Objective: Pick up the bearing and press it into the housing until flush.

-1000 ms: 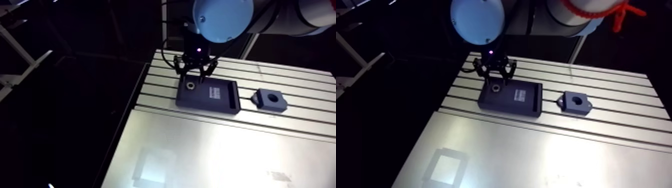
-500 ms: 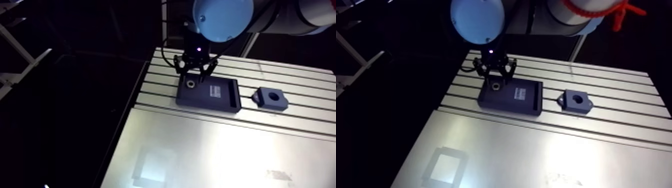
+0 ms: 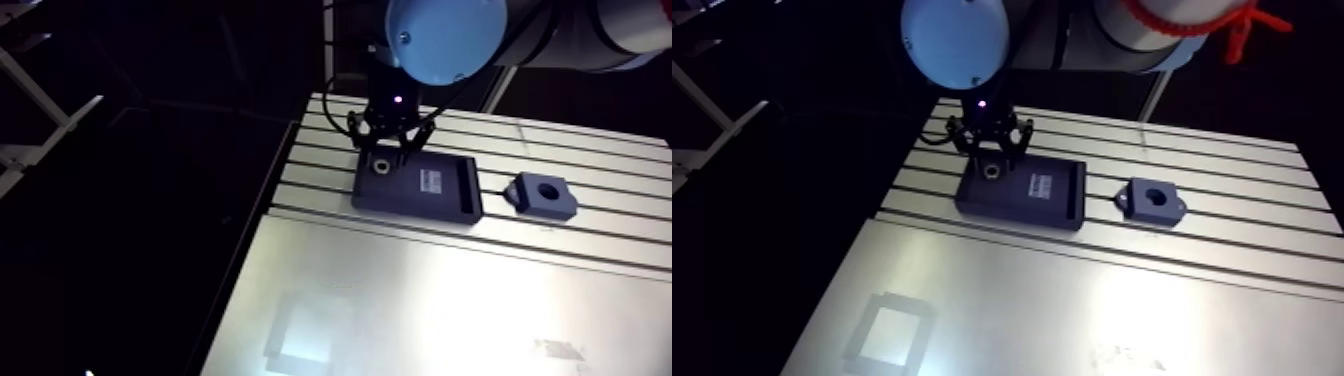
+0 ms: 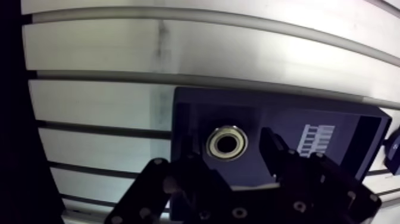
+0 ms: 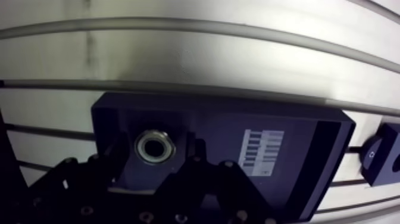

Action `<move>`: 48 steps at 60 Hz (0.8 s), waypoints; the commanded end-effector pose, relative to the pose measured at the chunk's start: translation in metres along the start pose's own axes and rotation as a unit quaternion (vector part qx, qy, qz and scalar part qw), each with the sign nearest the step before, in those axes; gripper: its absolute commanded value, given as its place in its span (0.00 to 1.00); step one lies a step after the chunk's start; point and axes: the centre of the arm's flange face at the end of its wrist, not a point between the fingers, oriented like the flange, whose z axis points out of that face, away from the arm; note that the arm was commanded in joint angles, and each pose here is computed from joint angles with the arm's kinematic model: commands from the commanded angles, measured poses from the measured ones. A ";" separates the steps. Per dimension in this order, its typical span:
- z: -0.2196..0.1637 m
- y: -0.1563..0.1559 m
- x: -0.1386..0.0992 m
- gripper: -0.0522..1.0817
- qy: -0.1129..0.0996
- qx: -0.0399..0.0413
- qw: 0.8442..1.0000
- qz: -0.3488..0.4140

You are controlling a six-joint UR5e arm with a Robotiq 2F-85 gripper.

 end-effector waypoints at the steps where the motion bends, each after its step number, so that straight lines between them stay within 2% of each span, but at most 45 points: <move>1: 0.002 0.000 0.000 0.40 -0.002 0.000 1.000 -0.001; 48: 0.005 0.000 -0.001 0.46 -0.005 0.000 1.000 -0.001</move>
